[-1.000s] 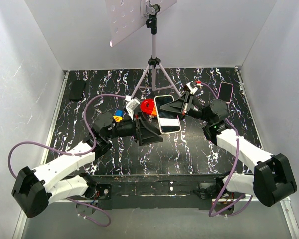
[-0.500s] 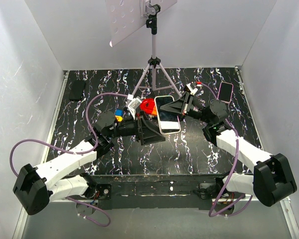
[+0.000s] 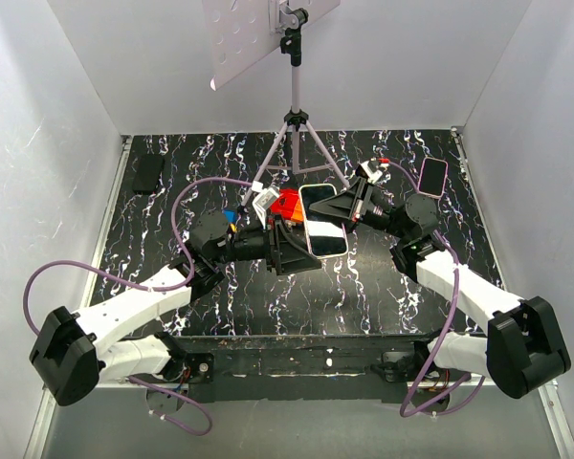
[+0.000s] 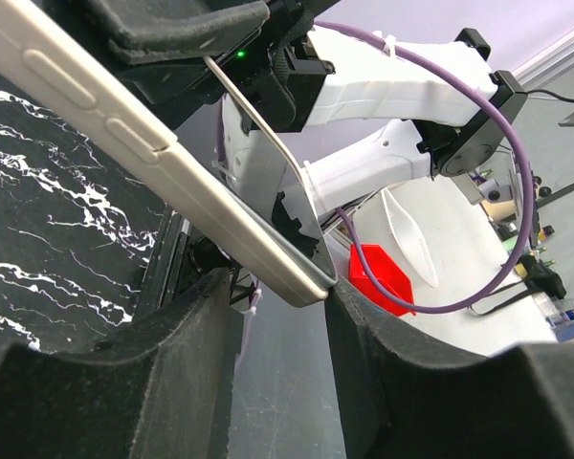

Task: Take the phone out of the phone case
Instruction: Remove the phone case from the phone.

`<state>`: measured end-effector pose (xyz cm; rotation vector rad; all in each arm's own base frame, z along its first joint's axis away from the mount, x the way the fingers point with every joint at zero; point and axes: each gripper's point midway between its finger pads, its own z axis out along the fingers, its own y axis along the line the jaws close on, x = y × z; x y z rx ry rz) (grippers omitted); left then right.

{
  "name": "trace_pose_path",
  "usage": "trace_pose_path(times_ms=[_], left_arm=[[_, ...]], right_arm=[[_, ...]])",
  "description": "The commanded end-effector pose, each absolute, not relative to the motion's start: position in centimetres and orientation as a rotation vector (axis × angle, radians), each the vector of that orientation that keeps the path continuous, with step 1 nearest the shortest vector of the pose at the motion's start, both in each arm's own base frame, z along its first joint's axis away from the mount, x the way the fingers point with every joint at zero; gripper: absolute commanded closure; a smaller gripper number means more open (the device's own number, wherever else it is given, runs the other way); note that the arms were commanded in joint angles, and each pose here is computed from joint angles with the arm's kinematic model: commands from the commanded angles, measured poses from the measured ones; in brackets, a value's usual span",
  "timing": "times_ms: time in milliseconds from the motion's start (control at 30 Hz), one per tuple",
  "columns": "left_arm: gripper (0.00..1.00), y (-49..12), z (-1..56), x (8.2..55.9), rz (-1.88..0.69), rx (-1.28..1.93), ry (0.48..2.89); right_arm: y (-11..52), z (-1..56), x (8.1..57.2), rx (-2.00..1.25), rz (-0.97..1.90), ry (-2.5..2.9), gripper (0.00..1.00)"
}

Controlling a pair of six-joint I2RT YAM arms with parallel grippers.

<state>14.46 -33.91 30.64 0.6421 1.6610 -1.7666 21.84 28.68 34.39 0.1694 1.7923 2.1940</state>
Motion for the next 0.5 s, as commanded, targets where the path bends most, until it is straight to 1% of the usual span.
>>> trace_pose_path(times_ms=[0,100,233,467], left_arm=[[0.61,-34.3,29.7,16.2,-1.676,0.582,1.735],[0.66,-34.4,27.9,16.9,-1.643,0.542,1.808],[0.75,-34.0,23.6,18.5,-1.518,0.425,1.992],[0.82,-33.5,17.5,19.9,-1.358,0.282,2.249]], right_arm=[[27.6,39.7,19.3,0.053,2.313,1.585,0.99],[27.3,40.8,18.5,0.031,2.356,1.537,0.99],[26.8,42.0,17.7,0.027,2.378,1.499,0.99],[26.3,43.4,16.9,0.011,2.411,1.450,0.99]])
